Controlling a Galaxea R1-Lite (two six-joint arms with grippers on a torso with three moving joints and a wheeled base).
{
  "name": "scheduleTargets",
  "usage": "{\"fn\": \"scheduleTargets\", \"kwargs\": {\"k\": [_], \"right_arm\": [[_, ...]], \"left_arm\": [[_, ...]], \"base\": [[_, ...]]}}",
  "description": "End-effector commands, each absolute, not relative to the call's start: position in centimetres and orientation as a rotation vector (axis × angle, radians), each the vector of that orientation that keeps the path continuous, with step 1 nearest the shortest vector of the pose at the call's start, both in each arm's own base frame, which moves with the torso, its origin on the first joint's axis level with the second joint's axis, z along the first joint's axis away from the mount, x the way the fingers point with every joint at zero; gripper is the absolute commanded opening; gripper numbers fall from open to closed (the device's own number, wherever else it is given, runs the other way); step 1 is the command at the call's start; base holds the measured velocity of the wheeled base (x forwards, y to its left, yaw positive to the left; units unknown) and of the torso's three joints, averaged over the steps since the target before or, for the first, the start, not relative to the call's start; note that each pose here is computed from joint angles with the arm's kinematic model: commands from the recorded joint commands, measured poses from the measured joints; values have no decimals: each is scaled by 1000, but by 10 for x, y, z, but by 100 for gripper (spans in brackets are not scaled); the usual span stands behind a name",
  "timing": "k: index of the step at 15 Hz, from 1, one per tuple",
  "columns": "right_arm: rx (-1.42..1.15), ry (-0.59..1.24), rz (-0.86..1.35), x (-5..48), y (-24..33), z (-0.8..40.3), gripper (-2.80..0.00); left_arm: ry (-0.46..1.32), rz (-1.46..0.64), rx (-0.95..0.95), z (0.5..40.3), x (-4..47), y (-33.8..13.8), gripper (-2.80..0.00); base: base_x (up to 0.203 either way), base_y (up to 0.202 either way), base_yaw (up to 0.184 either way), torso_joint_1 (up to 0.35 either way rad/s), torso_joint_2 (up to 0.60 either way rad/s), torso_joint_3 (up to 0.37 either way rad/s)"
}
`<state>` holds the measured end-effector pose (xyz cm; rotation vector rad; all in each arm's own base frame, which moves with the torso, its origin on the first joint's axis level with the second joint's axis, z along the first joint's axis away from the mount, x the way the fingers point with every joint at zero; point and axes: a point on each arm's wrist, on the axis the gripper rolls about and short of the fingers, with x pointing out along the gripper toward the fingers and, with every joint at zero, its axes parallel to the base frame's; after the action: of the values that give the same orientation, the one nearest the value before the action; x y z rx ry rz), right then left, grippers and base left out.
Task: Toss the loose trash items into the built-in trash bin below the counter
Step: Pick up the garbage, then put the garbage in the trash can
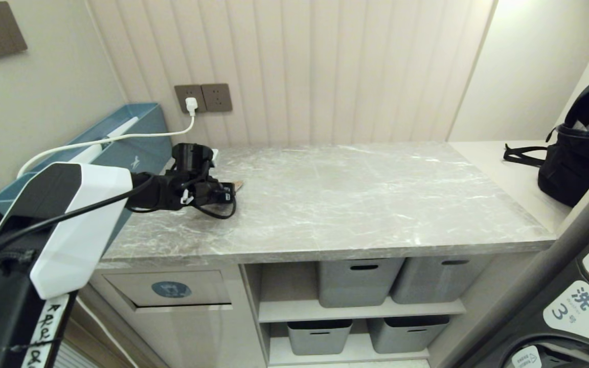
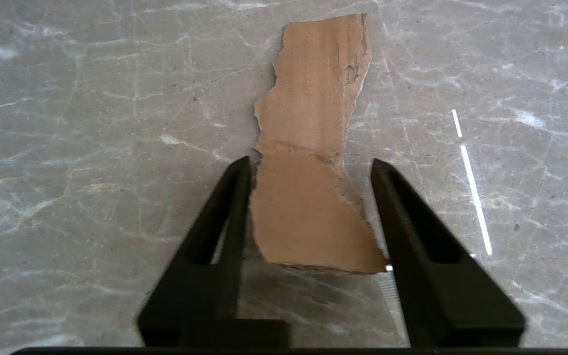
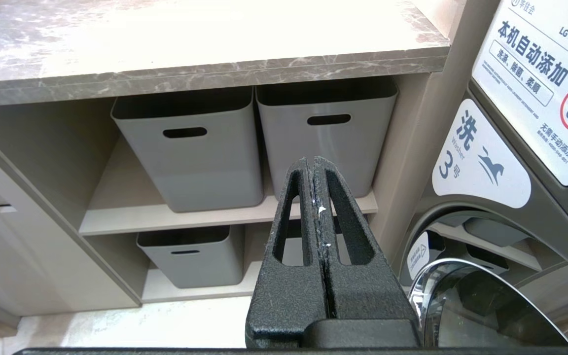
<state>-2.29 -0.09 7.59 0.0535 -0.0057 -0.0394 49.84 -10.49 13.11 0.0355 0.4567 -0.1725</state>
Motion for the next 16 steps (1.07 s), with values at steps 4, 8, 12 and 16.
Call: {"fn": "scheduleTargets", "kwargs": {"k": [4,8,12,16], "right_arm": [[54,-5,-40,-23,-1,76,-280],[54,-5,-40,-23,-1,76,-280],[54,-4,-40,-23,-1,76,-280],[54,-4,-40,-23,-1,76,-280]], "left_arm": [[453,-173,35,133,498,-106,-280],[442,-174,32,138,497,-105,-280],[413,-260,5,171,478,-106,-280],[401,-345,-87,218,428,-98,-280]], "base": [[0,0,0,0,0,0],[0,0,0,0,0,0],[0,0,0,0,0,0],[0,0,0,0,0,0]]}}
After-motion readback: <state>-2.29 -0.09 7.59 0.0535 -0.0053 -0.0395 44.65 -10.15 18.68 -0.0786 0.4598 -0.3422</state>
